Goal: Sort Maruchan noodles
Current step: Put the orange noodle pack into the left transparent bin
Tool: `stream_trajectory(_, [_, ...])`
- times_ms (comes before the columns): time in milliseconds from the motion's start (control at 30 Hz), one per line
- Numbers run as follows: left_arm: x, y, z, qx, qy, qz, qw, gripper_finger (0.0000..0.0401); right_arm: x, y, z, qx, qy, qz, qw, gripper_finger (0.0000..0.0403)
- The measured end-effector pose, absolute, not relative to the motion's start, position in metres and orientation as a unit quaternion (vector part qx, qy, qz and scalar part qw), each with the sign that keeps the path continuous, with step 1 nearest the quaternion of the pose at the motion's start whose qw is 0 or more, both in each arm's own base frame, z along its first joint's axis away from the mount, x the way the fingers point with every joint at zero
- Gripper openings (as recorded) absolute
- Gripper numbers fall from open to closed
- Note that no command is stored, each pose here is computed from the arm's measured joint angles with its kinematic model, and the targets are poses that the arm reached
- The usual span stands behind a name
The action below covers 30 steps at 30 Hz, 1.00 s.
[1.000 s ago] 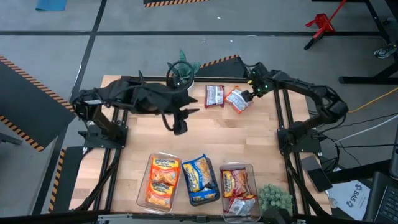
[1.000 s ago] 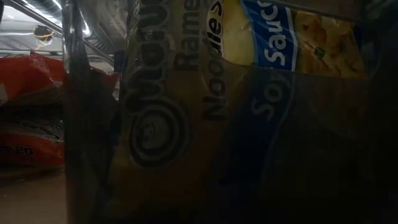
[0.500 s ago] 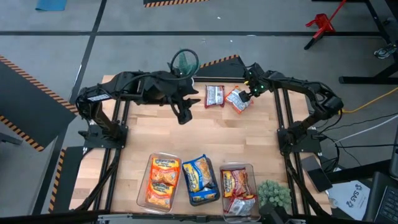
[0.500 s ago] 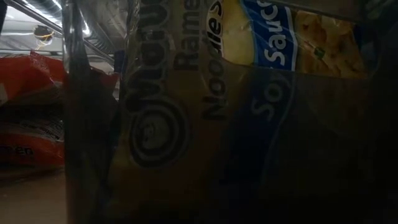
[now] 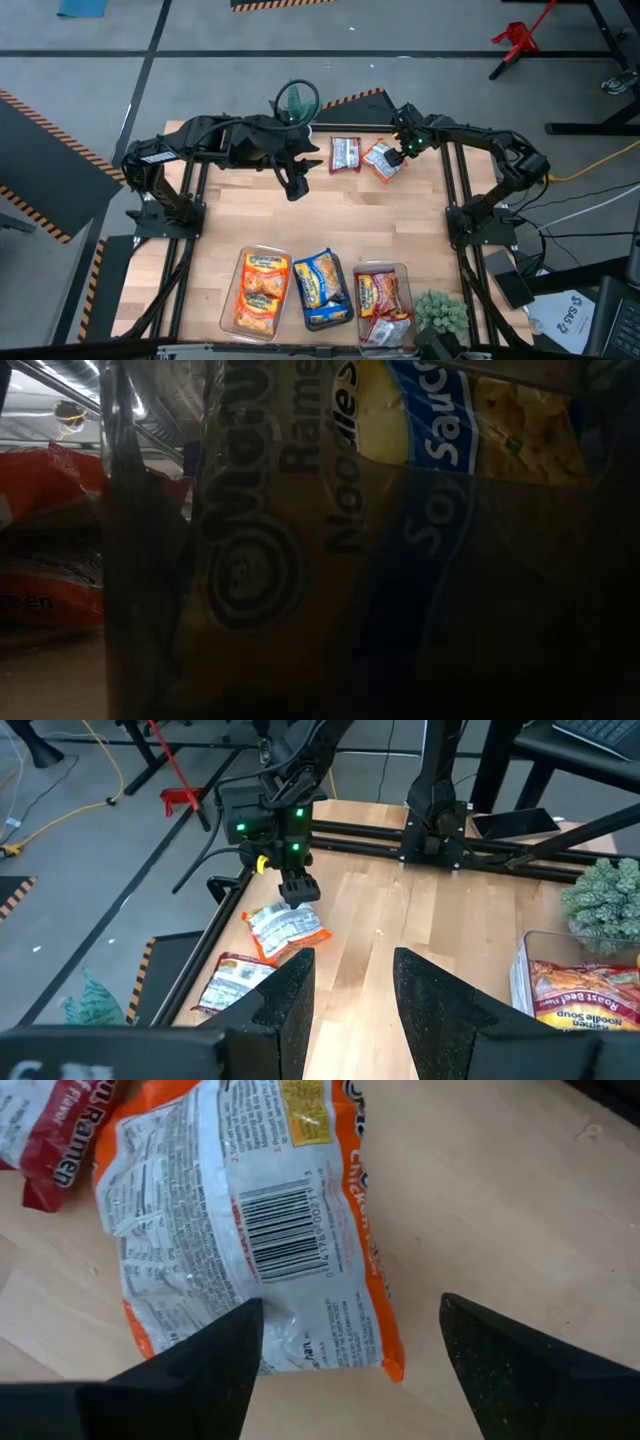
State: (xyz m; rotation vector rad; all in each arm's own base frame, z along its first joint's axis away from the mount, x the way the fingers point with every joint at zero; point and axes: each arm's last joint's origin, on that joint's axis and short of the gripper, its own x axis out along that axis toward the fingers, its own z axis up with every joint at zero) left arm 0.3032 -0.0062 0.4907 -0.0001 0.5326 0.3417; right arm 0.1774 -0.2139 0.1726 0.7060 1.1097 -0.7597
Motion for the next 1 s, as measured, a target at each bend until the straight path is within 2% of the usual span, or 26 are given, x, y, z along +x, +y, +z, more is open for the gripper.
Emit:
stream_trajectory(133, [0.303, -0.006, 0.491, 0.000, 0.262, 0.168, 0.950, 0.0131, 0.177, -0.213, 0.172, 0.323, 0.507, -0.341, 0.723, 0.0253])
stream_trajectory(400, [0.303, -0.006, 0.491, 0.001, 0.262, 0.168, 0.950, 0.0131, 0.183, -0.207, 0.169, 0.298, 0.532, -0.323, 0.724, 0.0157])
stream_trajectory(633, [0.303, -0.006, 0.491, 0.002, 0.263, 0.168, 0.950, 0.0131, 0.182, -0.206, 0.170, 0.298, 0.538, -0.324, 0.719, 0.0016])
stream_trajectory(1000, [0.303, -0.006, 0.491, 0.003, 0.263, 0.170, 0.950, 0.0131, 0.191, -0.216, 0.206, 0.305, 0.536, -0.308, 0.724, 0.0001])
